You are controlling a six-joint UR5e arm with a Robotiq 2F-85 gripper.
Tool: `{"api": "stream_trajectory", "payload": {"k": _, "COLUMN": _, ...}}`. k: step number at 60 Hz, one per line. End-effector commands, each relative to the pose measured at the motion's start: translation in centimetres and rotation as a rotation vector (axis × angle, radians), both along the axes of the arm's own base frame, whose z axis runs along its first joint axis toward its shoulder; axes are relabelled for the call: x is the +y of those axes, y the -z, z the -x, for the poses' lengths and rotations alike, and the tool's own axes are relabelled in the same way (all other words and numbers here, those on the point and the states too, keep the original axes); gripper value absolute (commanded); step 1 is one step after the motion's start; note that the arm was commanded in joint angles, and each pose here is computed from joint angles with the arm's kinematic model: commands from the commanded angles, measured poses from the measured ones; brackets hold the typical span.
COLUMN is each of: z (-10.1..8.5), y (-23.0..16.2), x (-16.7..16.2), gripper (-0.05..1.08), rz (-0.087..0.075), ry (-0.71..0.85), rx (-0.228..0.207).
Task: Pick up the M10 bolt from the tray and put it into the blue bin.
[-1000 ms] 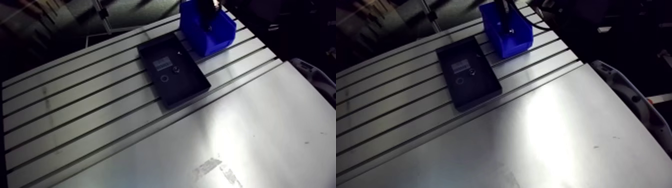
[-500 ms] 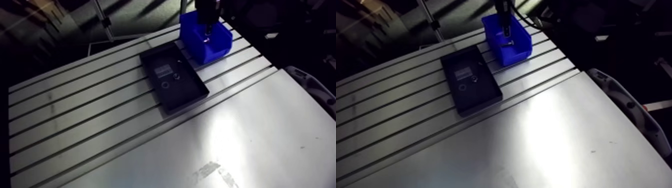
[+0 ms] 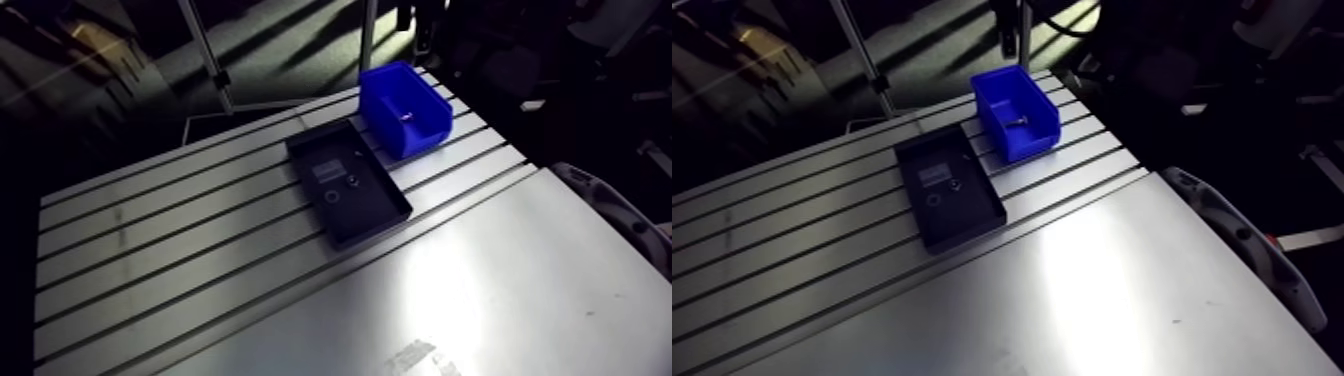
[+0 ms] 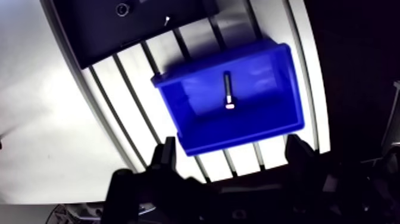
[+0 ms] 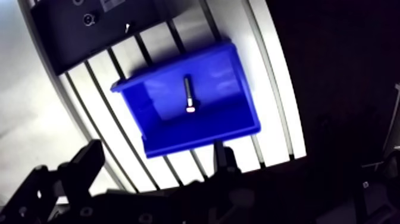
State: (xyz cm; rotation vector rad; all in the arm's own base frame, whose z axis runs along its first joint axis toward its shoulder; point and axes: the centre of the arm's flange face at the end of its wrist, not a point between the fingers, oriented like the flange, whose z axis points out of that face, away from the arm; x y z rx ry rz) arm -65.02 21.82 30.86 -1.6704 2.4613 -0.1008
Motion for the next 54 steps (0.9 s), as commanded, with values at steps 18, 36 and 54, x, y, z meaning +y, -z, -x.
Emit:
{"api": "stream_trajectory", "payload": {"k": 18, "z": -4.5, "y": -22.5, "x": -10.0, "gripper": 0.01, "rz": -0.102, "ry": 0.968, "rx": 0.179}}
{"api": "stream_trajectory", "payload": {"k": 36, "z": -6.3, "y": -24.4, "x": -14.2, "gripper": 0.01, "rz": -0.077, "ry": 1.332, "rx": 0.130}}
{"api": "stream_trajectory", "payload": {"k": 54, "z": -8.2, "y": -27.0, "x": -19.5, "gripper": 0.01, "rz": -0.059, "ry": 1.388, "rx": 0.115}}
